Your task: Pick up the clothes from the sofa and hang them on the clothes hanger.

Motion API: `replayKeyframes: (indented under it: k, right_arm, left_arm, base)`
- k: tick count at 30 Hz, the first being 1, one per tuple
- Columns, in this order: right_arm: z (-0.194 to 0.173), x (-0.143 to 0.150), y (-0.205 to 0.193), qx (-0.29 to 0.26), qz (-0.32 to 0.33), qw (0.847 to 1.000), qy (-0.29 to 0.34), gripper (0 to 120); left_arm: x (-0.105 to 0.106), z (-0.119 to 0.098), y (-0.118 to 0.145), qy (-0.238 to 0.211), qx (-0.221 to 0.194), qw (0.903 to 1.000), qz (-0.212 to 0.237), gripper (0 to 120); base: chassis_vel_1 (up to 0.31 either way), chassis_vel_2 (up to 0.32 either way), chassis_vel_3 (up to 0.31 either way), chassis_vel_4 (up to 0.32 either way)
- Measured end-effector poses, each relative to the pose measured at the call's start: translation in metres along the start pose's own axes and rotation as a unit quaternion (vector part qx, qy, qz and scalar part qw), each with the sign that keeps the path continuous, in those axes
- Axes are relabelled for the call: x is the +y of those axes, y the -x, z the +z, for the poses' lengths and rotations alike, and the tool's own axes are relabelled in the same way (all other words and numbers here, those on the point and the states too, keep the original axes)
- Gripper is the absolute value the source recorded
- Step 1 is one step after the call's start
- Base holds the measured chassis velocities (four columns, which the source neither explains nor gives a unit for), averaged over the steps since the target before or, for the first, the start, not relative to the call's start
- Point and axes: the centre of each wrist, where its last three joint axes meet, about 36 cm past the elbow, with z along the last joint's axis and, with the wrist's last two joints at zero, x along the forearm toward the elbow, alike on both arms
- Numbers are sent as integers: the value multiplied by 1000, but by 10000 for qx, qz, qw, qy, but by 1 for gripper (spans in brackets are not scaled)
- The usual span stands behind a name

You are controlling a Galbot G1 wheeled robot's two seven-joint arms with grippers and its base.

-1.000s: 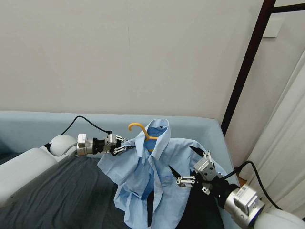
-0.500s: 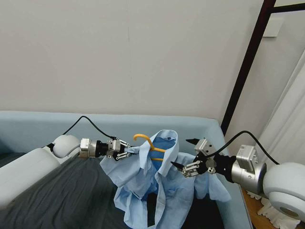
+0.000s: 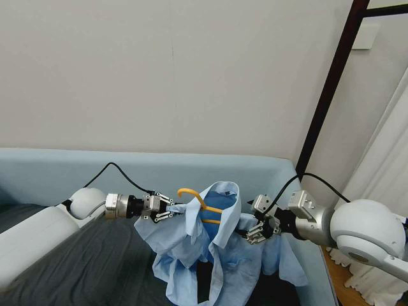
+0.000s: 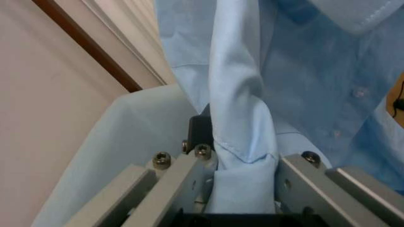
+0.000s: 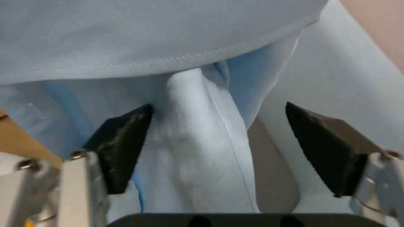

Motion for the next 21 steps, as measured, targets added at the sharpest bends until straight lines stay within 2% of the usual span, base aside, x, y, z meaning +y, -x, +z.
replayKeyframes:
  k: [2, 3, 7, 8, 12, 13, 16, 18, 21]
  right_arm:
    - [0, 1, 1, 12, -30, 10000, 22, 70]
    - [0, 1, 1, 12, -30, 10000, 22, 70]
    - [4, 7, 4, 88, -114, 9999, 14, 50]
    - [4, 7, 4, 88, -114, 9999, 14, 50]
    - [4, 14, 3, 85, -192, 9998, -20, 32]
    - [4, 14, 3, 85, -192, 9998, -20, 32]
    - [4, 14, 2, 59, -208, 9998, -12, 18]
    - [4, 15, 2, 55, -215, 9998, -12, 14]
    - [3, 18, 1, 32, -258, 9997, -20, 2]
  left_arm:
    - [0, 0, -2, 12, 13, 10000, 14, 1]
    - [0, 0, -2, 12, 13, 10000, 14, 1]
    - [1, -2, -2, 40, 2, 10000, 27, 1]
    - [1, -2, -2, 40, 2, 10000, 27, 1]
    - [0, -2, -1, 46, -5, 10000, 47, 1]
    - [0, -2, -1, 46, -5, 10000, 47, 1]
    - [-4, 0, 1, 39, -12, 10000, 79, 1]
    - [-5, 0, 1, 29, -18, 10000, 78, 1]
    - [-7, 1, 1, 16, -23, 10000, 57, 1]
  base:
    - [0, 0, 0, 0]
    - [0, 0, 0, 0]
    - [0, 0, 0, 0]
    - [0, 0, 0, 0]
    - [0, 0, 0, 0]
    - [0, 0, 0, 0]
    - [0, 0, 0, 0]
    - [0, 0, 0, 0]
    - [0, 0, 0, 0]
